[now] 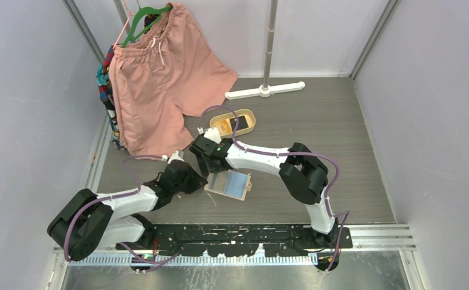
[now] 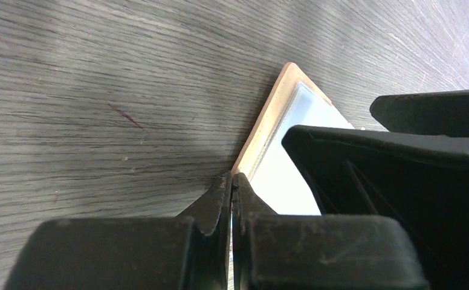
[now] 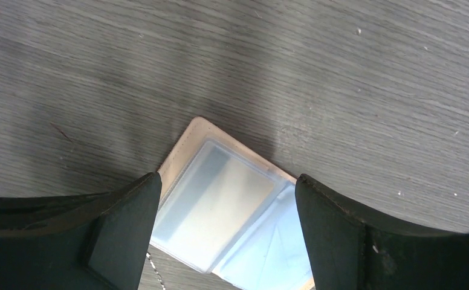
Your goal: Take the credit cards out of the card holder
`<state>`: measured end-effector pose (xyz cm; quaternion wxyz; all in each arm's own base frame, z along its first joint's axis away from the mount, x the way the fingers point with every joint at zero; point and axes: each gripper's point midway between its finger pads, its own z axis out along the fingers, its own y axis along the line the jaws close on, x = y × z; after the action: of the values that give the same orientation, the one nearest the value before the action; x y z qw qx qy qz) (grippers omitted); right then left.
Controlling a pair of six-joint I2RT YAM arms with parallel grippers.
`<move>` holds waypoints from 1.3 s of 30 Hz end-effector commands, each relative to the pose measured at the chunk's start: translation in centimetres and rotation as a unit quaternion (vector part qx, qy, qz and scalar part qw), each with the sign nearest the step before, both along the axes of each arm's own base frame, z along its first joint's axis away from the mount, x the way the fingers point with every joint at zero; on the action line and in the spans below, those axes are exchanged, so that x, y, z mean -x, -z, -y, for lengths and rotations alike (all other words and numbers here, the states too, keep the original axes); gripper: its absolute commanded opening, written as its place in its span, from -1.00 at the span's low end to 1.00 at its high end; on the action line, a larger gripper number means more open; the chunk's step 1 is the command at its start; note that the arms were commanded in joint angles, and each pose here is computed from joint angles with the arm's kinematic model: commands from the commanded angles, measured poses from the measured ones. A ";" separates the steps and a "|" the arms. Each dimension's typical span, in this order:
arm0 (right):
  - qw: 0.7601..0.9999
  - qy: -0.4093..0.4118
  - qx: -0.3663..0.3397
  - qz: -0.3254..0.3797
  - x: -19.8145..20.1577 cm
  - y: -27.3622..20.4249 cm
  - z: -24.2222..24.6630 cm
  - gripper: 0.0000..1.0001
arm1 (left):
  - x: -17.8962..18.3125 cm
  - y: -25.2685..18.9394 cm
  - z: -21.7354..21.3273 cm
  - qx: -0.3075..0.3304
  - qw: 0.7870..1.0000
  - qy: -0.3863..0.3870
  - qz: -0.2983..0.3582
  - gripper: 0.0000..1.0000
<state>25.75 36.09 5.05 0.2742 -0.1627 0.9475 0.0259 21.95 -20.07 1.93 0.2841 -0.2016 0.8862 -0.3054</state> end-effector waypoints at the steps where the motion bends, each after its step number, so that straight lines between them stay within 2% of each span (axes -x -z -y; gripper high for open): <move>1: 1.000 0.001 -0.016 0.011 -0.7 -0.5 -1.6 0.73 | 0.9 1.6 -2.0 -0.052 0.999 -0.006 -0.015 -1.00; 14: 1.000 0.009 0.016 -0.010 1.3 2.1 1.3 0.73 | 0.9 1.6 -2.1 -0.054 0.998 -0.007 -0.017 -1.00; 25: 1.000 0.005 0.027 -0.009 3.0 0.8 3.6 0.73 | 0.9 2.2 -2.2 -0.059 0.998 -0.008 -0.024 -1.00; 39: 0.999 -0.015 0.029 -0.021 5.2 0.3 3.8 0.73 | 1.0 2.5 -2.5 -0.067 0.997 -0.013 -0.027 -1.00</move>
<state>21.66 33.35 3.12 0.2489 -0.1803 0.9516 0.0086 21.91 -19.72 1.86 0.2886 -0.1979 0.8885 -0.2969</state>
